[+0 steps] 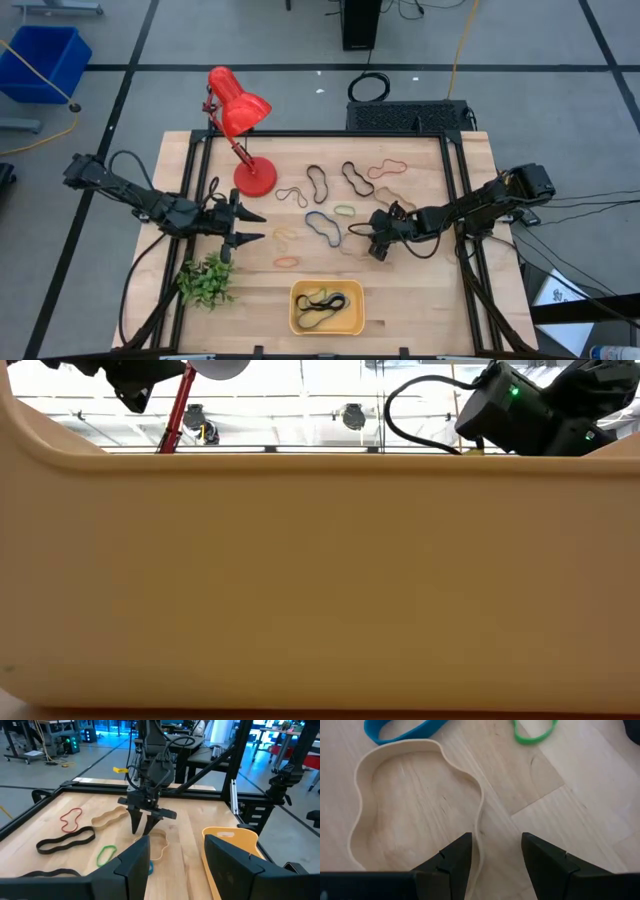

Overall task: Pick and place rubber bands into bin
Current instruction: Put the bottom brown rubber band into the bin

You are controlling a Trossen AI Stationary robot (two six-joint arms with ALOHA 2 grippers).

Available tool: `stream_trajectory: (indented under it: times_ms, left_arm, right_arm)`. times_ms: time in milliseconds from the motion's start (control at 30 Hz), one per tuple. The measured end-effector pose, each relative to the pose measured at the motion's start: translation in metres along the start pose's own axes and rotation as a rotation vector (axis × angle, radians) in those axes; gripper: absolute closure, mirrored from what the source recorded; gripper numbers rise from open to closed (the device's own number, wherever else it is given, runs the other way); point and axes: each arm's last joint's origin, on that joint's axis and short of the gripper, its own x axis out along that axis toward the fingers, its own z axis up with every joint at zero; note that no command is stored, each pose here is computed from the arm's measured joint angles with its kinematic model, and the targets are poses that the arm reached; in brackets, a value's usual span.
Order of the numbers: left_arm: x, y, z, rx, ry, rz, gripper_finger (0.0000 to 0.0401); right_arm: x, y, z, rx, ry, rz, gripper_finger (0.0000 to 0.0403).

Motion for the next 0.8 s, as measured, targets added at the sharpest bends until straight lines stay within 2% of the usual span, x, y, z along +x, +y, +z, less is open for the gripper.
stream_trajectory:
  times_ms: [200, 433, 600, 800]
  left_arm:
    - [0.0, 0.0, 0.0, -0.001, 0.0, 0.0, 0.0205]
    - [0.0, 0.0, 0.0, -0.008, 0.0, 0.0, 0.0205]
    - [0.0, 0.0, -0.0001, -0.009, 0.001, 0.0, 0.0205]
    - [0.0, 0.0, -0.0001, -0.009, 0.001, 0.0, 0.0205]
  right_arm:
    - [0.0, -0.0001, -0.0003, 0.008, 0.004, 0.001, 0.0234]
    - [0.0004, 0.001, -0.0014, -0.101, 0.038, 0.039, 0.025]
    - [0.0002, 0.0019, -0.0019, -0.118, 0.043, 0.05, 0.0301]
    - [-0.0002, 0.0022, -0.0019, -0.118, 0.047, 0.059, 0.0392]
